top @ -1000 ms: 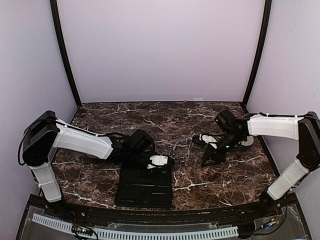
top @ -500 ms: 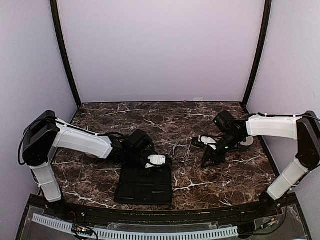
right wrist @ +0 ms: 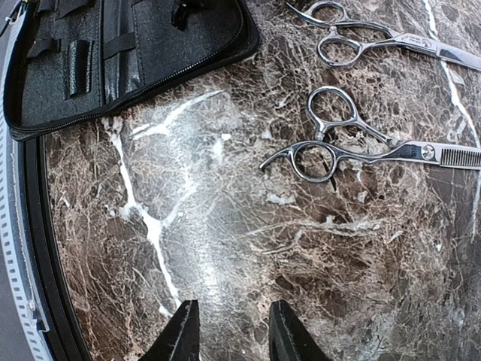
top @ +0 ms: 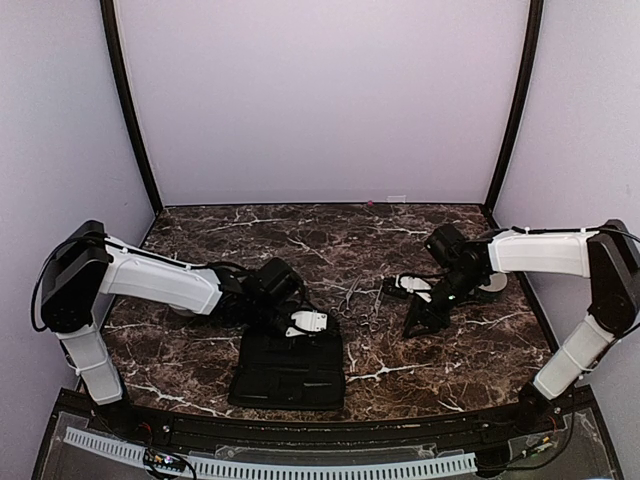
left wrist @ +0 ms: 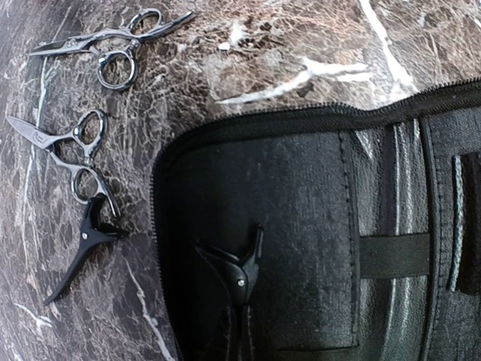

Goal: Sort the hair-cutting tools

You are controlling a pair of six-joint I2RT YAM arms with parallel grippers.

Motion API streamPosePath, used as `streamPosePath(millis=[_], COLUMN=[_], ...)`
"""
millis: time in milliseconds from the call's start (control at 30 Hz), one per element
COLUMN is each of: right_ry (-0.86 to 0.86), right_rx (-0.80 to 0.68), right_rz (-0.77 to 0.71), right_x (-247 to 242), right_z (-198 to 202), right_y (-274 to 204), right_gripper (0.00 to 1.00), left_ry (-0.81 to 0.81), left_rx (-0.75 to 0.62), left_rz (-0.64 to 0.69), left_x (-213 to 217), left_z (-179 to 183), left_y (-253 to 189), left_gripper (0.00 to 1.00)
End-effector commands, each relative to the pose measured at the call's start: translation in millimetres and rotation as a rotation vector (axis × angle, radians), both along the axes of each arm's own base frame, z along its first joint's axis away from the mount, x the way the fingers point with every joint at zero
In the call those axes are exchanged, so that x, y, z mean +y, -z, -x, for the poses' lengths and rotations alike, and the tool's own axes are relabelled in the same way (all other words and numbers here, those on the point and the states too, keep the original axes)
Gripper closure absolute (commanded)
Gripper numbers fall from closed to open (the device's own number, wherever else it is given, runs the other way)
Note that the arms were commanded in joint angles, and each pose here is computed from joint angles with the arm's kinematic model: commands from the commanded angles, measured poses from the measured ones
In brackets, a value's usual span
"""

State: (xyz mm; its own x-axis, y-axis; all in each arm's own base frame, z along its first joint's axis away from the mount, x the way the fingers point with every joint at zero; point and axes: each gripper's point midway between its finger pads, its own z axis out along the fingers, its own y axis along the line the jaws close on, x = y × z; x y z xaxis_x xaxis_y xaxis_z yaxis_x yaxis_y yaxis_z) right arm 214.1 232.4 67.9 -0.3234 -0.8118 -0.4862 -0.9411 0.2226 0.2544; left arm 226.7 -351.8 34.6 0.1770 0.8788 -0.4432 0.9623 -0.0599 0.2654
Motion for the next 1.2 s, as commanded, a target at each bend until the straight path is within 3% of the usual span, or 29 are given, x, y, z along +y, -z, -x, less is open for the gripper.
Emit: streamPosePath(millis=[0, 367, 433, 500, 600, 767, 833, 900, 967, 1000, 1033, 1100, 1167], right_ry=[-0.016, -0.025, -0.025, -0.029, -0.027, 0.000, 0.011, 0.028, 0.036, 0.044, 0.063, 0.092, 0.105], right_rx=[0.012, 0.031, 0.035, 0.038, 0.041, -0.019, -0.050, -0.081, -0.115, -0.142, -0.174, -0.236, -0.290], right_rz=[0.016, 0.048, 0.052, 0.057, 0.041, -0.070, -0.080, -0.097, -0.125, -0.133, -0.133, -0.109, -0.070], right_x=[0, -1, -1, -1, 1, 15, 19, 26, 37, 43, 50, 65, 80], right_z=[3, 6, 7, 7, 8, 1, -8, -21, -35, -45, -55, -77, -93], right_y=[6, 16, 17, 18, 13, -29, -46, -63, -79, -86, -90, -90, -85], right_gripper=[0.68, 0.68, 0.68, 0.68, 0.68, 0.66, 0.65, 0.65, 0.65, 0.65, 0.65, 0.66, 0.67], left_ry=[0.012, -0.043, -0.048, -0.060, -0.070, -0.159, -0.275, -0.453, -0.832, -1.176, -1.364, -1.399, -1.485], left_rx=[0.088, 0.038, 0.027, -0.007, -0.092, -0.254, -0.406, -0.581, -0.805, -0.884, -0.895, -0.734, -0.611], left_rz=[-0.110, -0.151, -0.164, -0.178, -0.141, 0.092, 0.220, 0.354, 0.599, 0.695, 0.689, 0.639, 0.707], left_x=[25, 35, 36, 37, 28, 4, 6, 25, 77, 131, 163, 174, 191], left_z=[18, 8, 6, 2, -6, -30, -53, -77, -115, -128, -135, -149, -149], left_y=[8, 13, 14, 13, -13, -117, -168, -209, -267, -282, -278, -249, -232], left_gripper=[1.00, 0.97, 0.89, 0.75, 0.67, 0.58, 0.44, 0.18, 0.02, 0.01, 0.01, 0.01, 0.01])
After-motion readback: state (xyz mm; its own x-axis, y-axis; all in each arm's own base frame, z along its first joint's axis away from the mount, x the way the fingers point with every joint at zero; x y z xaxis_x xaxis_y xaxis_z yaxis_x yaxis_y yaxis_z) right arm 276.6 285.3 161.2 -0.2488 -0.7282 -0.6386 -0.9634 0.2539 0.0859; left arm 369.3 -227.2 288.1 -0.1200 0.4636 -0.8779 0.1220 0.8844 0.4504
